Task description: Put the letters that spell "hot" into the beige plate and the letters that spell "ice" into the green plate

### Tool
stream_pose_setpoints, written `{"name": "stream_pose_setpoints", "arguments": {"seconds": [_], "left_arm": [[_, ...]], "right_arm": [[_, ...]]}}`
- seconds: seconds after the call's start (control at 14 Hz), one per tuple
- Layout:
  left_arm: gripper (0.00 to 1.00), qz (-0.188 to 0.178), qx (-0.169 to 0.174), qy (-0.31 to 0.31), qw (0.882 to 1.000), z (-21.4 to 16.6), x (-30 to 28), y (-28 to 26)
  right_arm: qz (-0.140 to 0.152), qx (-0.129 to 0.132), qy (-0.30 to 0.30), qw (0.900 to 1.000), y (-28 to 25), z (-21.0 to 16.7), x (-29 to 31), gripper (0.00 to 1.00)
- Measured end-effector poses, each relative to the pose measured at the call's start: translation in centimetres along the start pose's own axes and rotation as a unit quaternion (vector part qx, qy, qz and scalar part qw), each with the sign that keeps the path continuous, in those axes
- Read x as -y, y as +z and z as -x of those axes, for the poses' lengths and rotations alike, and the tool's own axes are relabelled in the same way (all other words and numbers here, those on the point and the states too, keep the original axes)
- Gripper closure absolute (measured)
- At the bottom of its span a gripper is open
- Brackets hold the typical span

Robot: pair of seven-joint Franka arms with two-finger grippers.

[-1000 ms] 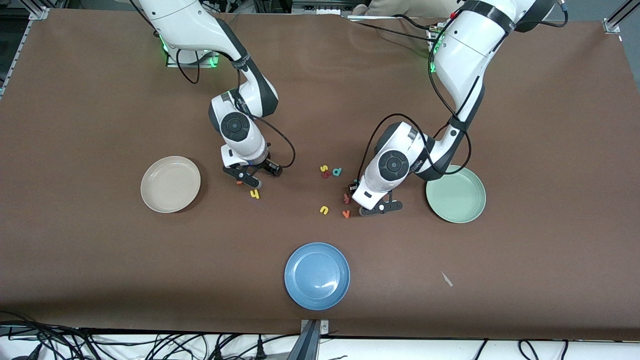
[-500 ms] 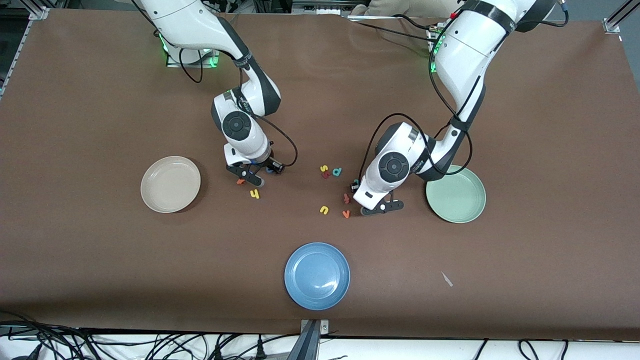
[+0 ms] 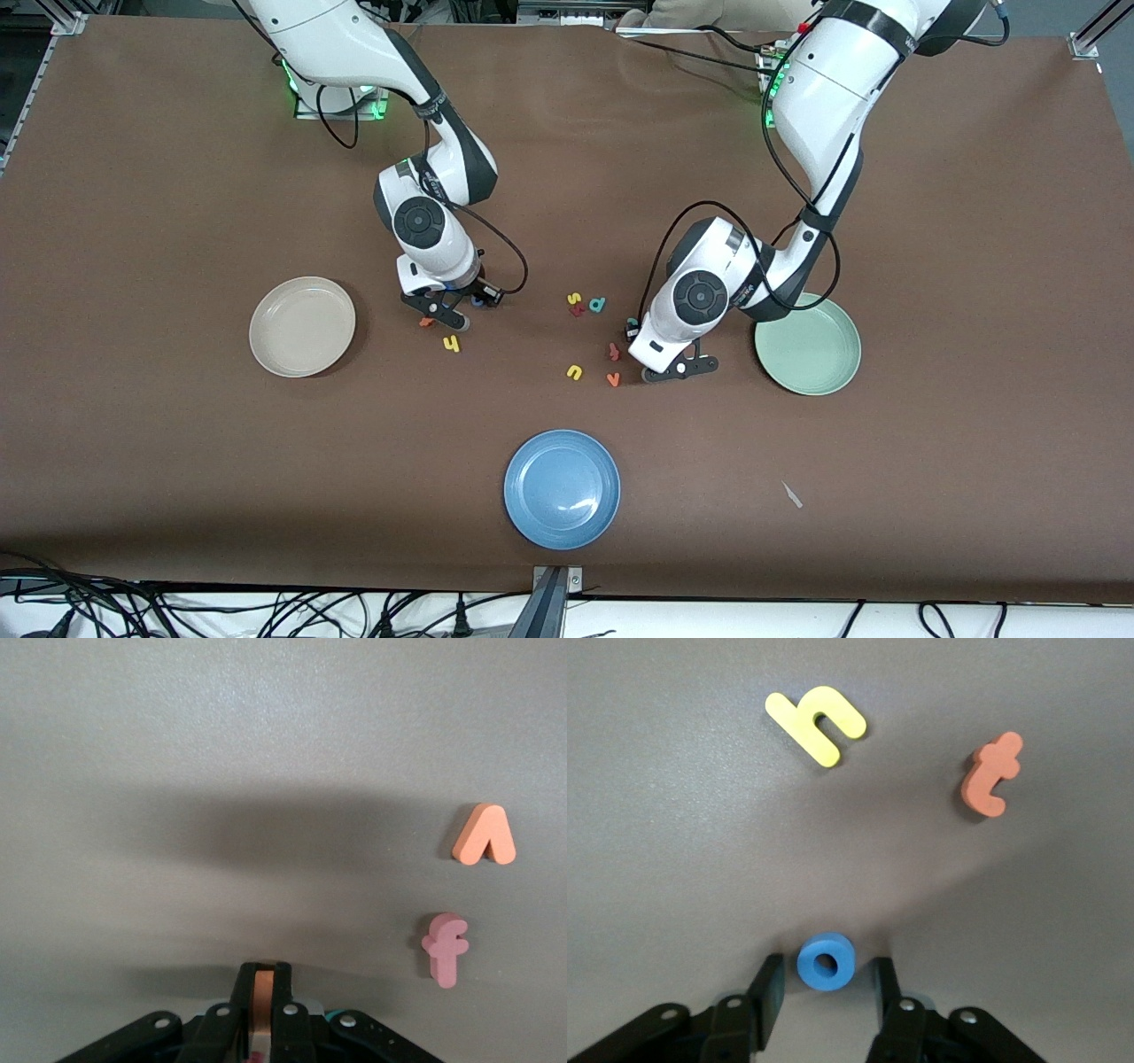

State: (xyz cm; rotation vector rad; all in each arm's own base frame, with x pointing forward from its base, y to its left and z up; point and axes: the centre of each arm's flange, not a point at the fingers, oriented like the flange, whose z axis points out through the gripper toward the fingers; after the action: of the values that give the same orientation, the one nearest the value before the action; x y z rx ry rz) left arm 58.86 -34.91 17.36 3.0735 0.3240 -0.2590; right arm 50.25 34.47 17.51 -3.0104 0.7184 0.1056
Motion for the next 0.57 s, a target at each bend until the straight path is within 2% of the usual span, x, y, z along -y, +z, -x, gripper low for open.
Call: {"name": "stream_pose_setpoints", "arguments": {"seconds": [0.29, 0.57], "left_arm": [[0.93, 0.005, -0.010, -0.002, 1.000, -2.4, 1.9, -3.0], [0.93, -0.004, -0.001, 0.059, 0.998, -6.3, 8.7, -8.7]], "right_arm": [[0.000, 0.000, -0.008, 1.000, -0.1, -0.1, -0.1, 0.60], [0.000, 0.003, -0.015, 1.000, -0.1, -0.3, -0.2, 0.65]]}}
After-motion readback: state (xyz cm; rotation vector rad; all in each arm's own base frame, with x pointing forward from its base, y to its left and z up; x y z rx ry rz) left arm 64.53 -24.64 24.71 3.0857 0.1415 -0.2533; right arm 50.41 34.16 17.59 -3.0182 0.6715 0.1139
